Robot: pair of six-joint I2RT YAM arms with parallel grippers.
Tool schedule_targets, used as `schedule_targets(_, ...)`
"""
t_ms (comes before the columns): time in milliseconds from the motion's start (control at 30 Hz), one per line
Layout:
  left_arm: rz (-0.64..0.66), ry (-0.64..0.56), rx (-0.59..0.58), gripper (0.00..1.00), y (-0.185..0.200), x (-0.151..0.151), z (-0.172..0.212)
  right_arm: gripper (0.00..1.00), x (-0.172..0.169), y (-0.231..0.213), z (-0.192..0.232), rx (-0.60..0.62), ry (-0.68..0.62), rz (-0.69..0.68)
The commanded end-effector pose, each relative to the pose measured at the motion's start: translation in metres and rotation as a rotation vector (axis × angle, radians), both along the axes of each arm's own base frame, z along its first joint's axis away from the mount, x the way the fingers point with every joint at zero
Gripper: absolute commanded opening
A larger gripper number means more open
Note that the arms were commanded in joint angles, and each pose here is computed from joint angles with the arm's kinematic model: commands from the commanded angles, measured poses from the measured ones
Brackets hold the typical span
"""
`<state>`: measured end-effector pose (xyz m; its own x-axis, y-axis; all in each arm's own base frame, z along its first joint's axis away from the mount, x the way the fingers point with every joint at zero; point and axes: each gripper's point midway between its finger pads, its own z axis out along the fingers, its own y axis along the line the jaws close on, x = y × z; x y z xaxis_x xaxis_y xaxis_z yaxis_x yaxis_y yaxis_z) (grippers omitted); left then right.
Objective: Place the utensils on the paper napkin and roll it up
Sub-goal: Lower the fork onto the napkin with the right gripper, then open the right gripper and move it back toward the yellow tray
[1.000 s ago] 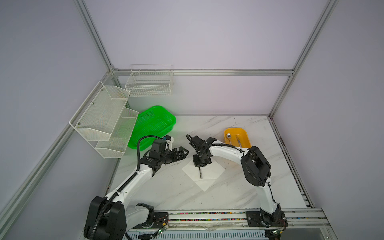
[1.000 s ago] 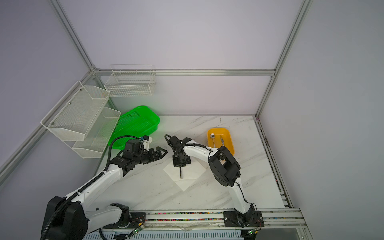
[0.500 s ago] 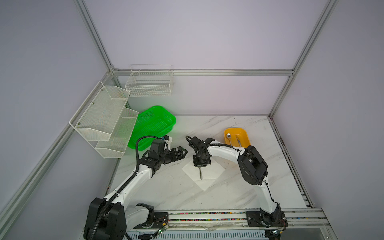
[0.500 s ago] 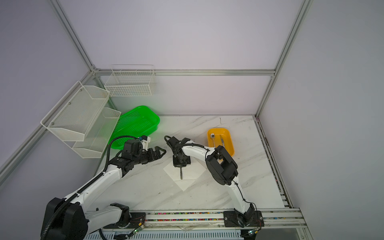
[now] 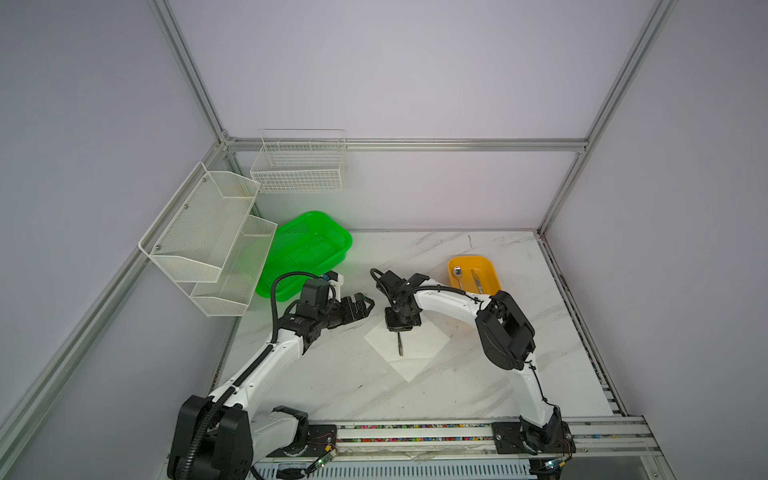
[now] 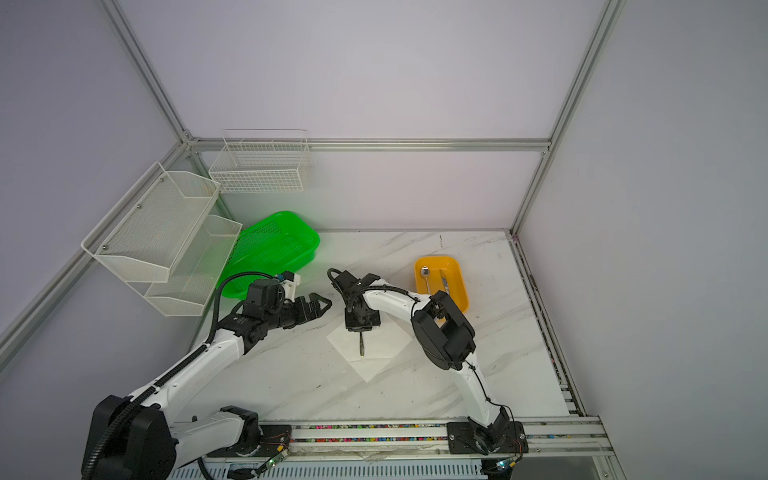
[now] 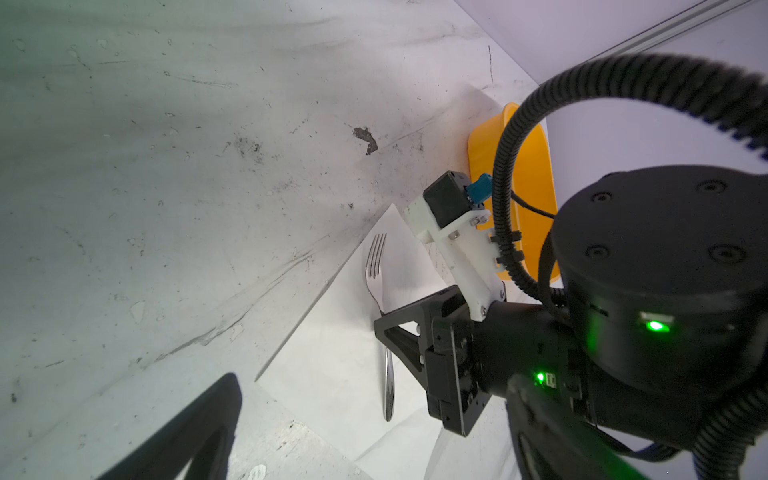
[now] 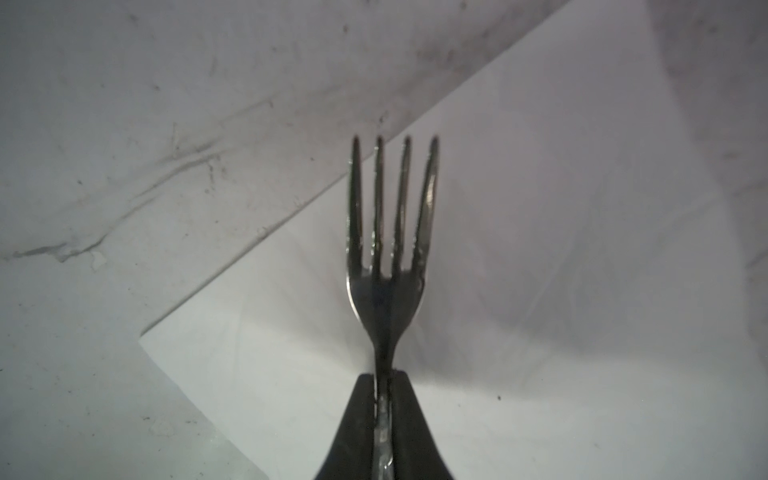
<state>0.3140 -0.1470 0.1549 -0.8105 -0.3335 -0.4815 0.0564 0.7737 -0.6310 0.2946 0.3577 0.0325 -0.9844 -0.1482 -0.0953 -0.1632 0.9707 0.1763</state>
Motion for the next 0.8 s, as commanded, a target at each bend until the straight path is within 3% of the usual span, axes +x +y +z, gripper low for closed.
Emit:
schedule_targets(0, -0.004, 0.018, 0.013, 0.98, 0.0038, -0.0078, -0.0129, 0.16, -0.0031, -0.0040, -0.0068, -0.046, 0.010, 0.005)
schedule_targets(767, -0.013, 0.032, 0.000, 0.99, 0.0013, -0.0086, -0.0144, 0.13, -0.0036, -0.0039, -0.0050, -0.040, -0.009, 0.081)
